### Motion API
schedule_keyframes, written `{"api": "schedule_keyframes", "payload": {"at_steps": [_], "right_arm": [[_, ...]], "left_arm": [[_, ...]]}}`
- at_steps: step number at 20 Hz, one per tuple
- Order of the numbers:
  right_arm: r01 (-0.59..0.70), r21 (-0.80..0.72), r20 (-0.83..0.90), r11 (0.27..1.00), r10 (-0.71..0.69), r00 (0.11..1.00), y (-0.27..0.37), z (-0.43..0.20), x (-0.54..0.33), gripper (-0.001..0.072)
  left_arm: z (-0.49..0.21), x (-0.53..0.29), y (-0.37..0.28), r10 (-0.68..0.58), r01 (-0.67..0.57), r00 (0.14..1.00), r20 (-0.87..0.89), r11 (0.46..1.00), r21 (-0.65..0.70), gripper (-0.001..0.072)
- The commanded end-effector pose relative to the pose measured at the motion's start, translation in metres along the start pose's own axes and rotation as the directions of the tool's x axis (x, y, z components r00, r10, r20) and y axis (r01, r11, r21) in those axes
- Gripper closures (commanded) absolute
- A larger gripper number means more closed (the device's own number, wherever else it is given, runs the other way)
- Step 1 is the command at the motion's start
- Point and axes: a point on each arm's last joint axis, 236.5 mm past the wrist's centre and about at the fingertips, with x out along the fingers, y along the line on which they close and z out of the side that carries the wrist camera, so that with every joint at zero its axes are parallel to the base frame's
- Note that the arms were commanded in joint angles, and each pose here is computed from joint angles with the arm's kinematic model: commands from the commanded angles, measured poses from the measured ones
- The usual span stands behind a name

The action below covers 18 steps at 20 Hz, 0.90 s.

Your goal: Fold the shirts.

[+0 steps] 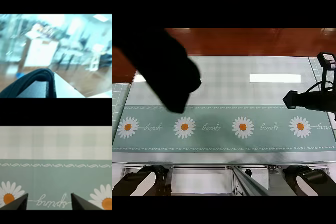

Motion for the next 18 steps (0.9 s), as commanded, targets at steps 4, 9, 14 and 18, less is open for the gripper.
{"api": "schedule_keyframes", "payload": {"at_steps": [4, 9, 14, 18], "right_arm": [[-0.074, 0.023, 0.035, 0.997, 0.074, 0.997, 0.017, 0.005, -0.008, 0.0094], [-0.076, 0.022, 0.041, 0.997, 0.075, 0.996, 0.017, 0.006, -0.008, 0.0094], [-0.078, 0.024, 0.042, 0.997, 0.077, 0.996, 0.018, 0.007, -0.005, 0.0094], [-0.129, 0.08, -0.087, 0.988, 0.136, 0.987, 0.033, -0.015, 0.034, 0.0093]], "left_arm": [[-0.045, 0.036, -0.049, -0.205, 0.193, 0.975, -0.086, 0.972, -0.137, 0.0685], [-0.274, 0.039, -0.009, -0.185, 0.033, 0.828, -0.529, 0.958, -0.285, 0.0684], [-0.462, -0.108, 0.125, 0.031, -0.413, 0.403, -0.915, 0.898, -0.152, 0.0683], [-0.529, -0.192, 0.175, 0.068, -0.641, 0.239, -0.969, 0.76, -0.105, 0.0641]]}}
